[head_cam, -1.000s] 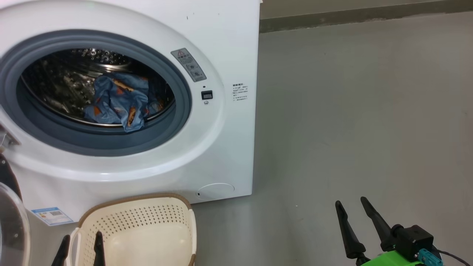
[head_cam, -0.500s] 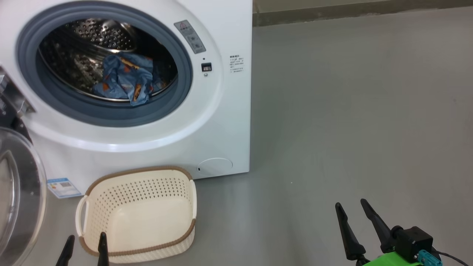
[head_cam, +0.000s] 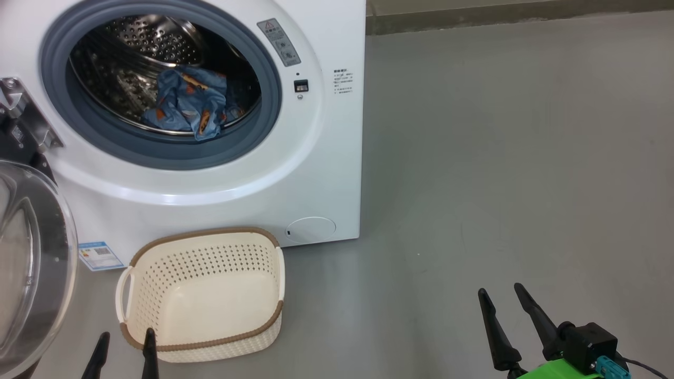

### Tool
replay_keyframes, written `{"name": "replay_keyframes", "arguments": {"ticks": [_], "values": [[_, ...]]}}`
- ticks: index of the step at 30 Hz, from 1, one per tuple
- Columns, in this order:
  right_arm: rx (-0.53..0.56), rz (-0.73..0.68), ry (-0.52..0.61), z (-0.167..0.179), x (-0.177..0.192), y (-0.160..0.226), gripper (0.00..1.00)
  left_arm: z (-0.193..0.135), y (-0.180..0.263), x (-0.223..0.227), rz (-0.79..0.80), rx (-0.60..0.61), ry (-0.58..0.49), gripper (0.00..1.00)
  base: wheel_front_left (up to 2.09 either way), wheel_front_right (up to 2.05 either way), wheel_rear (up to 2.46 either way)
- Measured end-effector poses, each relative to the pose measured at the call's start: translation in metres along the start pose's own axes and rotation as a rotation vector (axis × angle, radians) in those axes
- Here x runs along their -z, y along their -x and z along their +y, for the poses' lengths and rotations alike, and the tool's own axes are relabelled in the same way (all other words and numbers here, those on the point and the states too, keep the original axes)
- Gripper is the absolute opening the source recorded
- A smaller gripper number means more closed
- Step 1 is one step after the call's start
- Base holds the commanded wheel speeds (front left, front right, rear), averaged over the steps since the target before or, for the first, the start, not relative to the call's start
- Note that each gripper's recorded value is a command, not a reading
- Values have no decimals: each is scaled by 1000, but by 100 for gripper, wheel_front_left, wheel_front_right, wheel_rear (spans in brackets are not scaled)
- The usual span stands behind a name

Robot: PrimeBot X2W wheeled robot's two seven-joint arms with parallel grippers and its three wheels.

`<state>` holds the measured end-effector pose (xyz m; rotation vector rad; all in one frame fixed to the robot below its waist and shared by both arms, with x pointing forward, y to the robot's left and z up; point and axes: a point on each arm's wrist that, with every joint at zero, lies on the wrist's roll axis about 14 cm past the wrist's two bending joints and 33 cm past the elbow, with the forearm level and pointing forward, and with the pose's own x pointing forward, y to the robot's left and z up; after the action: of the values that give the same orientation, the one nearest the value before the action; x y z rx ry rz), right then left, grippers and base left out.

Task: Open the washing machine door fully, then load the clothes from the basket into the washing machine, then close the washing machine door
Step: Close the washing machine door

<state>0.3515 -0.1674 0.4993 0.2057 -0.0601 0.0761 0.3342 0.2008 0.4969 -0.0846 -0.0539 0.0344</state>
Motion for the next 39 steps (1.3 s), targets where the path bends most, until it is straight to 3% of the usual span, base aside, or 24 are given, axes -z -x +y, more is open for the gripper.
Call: {"name": "replay_keyframes", "arguments": {"ticks": [39], "values": [[-33, 14, -3, 10, 5, -7, 100, 2, 5, -1, -5, -18, 18, 100, 0, 0, 0]]}}
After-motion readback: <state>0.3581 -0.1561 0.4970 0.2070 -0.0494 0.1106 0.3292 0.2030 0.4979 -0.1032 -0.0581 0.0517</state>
